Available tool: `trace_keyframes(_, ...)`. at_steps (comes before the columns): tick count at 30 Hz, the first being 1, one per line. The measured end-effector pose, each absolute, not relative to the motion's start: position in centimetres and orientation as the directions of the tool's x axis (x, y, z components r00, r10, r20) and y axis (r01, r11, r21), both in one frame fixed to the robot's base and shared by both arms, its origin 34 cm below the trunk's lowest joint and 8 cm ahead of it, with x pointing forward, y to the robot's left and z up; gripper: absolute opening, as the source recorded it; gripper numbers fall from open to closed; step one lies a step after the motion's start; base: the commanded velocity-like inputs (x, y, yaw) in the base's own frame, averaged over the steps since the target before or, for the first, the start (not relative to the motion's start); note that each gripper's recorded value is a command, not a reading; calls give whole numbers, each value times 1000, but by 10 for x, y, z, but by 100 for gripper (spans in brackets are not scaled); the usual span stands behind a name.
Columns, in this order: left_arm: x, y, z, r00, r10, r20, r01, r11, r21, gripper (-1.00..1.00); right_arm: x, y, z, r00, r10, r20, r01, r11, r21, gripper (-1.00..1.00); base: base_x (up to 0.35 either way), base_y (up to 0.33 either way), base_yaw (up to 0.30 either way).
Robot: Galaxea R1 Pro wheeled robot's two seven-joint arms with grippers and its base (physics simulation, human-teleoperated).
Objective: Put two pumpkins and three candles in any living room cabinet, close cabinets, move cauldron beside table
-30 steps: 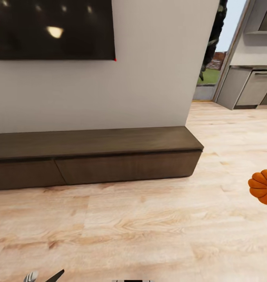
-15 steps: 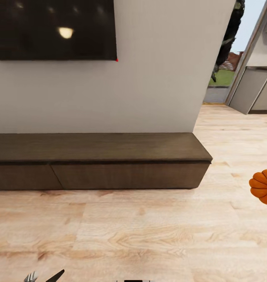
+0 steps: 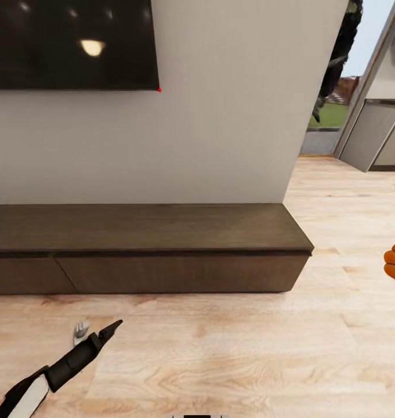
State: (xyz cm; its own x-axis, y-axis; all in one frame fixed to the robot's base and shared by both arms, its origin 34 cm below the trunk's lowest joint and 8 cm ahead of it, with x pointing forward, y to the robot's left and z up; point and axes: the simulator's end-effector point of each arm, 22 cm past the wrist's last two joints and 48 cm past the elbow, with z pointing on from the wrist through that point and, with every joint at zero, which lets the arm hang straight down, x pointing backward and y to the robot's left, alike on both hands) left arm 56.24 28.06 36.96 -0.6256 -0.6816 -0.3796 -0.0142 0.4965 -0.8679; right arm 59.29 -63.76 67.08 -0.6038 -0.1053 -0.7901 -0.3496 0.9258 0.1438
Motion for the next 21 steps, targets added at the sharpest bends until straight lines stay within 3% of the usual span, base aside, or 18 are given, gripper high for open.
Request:
trace_keyframes(3, 580, 274, 378, -600, -699, -390, -43, 515, -856, 100, 594, -635, 668, -606, -103, -789, -351, 924, 150, -100, 12, -5, 0)
trace_keyframes(12, 591, 262, 392, -548, -773, -320, -65, 421, -905, 100, 595, -633, 666, -610, -100, -786, -352, 923, 156, -100, 20, 0, 0)
trace_keyframes(21, 591, 263, 388, -544, -779, -312, -85, 422, -903, 100, 595, -633, 666, -609, -99, -787, -352, 923, 156, -100, 298, 0, 0)
